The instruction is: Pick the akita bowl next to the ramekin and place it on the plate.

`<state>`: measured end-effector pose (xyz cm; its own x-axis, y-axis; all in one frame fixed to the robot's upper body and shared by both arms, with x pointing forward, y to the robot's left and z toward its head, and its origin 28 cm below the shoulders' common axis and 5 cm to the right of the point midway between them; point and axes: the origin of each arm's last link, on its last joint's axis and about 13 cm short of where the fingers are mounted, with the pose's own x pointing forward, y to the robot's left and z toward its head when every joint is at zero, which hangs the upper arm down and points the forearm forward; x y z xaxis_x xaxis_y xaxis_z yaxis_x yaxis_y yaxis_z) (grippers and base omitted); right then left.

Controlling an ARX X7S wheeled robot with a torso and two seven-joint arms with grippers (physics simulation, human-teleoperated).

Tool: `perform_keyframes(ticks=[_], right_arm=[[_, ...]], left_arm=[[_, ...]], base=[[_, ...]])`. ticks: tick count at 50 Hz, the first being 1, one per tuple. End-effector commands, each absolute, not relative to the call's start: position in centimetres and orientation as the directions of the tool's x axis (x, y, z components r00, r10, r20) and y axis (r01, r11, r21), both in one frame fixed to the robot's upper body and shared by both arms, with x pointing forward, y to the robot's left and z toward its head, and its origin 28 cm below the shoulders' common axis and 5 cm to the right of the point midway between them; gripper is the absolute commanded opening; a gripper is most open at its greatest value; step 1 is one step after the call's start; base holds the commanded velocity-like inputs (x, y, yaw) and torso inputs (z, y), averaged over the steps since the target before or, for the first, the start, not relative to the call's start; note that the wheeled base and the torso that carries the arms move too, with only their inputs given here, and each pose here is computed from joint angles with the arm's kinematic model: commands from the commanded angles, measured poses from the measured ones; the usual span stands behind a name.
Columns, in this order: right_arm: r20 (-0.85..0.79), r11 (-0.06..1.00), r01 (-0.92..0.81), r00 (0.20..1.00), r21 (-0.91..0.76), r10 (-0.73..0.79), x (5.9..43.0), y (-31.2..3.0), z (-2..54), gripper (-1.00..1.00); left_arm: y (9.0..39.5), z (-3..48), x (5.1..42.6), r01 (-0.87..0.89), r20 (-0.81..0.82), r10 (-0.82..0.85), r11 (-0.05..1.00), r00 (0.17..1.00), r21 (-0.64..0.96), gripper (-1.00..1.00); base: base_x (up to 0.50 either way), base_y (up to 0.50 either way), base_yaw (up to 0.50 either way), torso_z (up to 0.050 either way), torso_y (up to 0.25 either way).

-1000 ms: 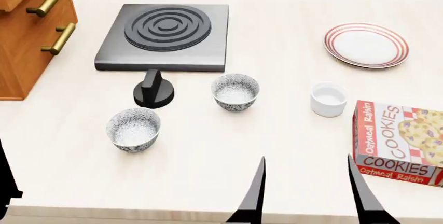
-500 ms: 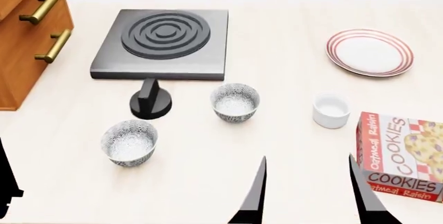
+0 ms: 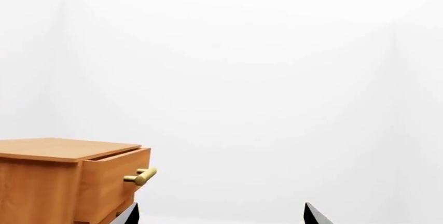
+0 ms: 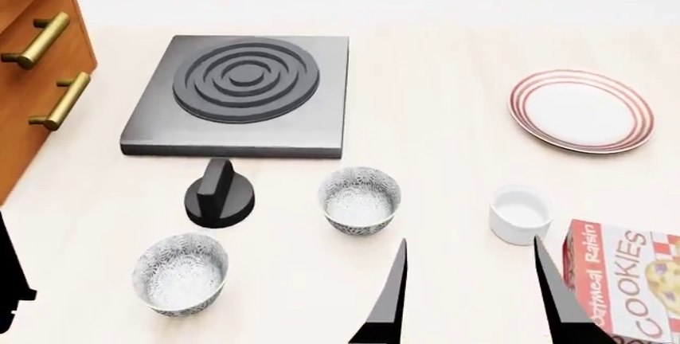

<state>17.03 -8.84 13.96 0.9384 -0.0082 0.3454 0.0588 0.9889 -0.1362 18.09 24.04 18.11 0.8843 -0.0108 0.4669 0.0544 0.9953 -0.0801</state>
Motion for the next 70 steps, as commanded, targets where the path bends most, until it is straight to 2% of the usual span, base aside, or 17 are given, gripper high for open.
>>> perform_keyframes(ticks=[1,70], right_arm=[[0.348,0.990,0.056,0.938,-0.131,-0.007,17.02,-8.85,13.93,1.00],[0.344,0.991,0.050,0.939,-0.128,-0.003,17.26,-8.97,13.62,1.00]], left_arm=[[24.05,17.92,18.19,0.050,0.464,-0.009,0.996,0.886,-0.075,1.00],[23.92,17.62,18.39,0.059,0.461,-0.015,0.995,0.887,-0.080,1.00]], base=[[0.26,0.00,0.00,0.000,0.000],[0.28,0.00,0.00,0.000,0.000]])
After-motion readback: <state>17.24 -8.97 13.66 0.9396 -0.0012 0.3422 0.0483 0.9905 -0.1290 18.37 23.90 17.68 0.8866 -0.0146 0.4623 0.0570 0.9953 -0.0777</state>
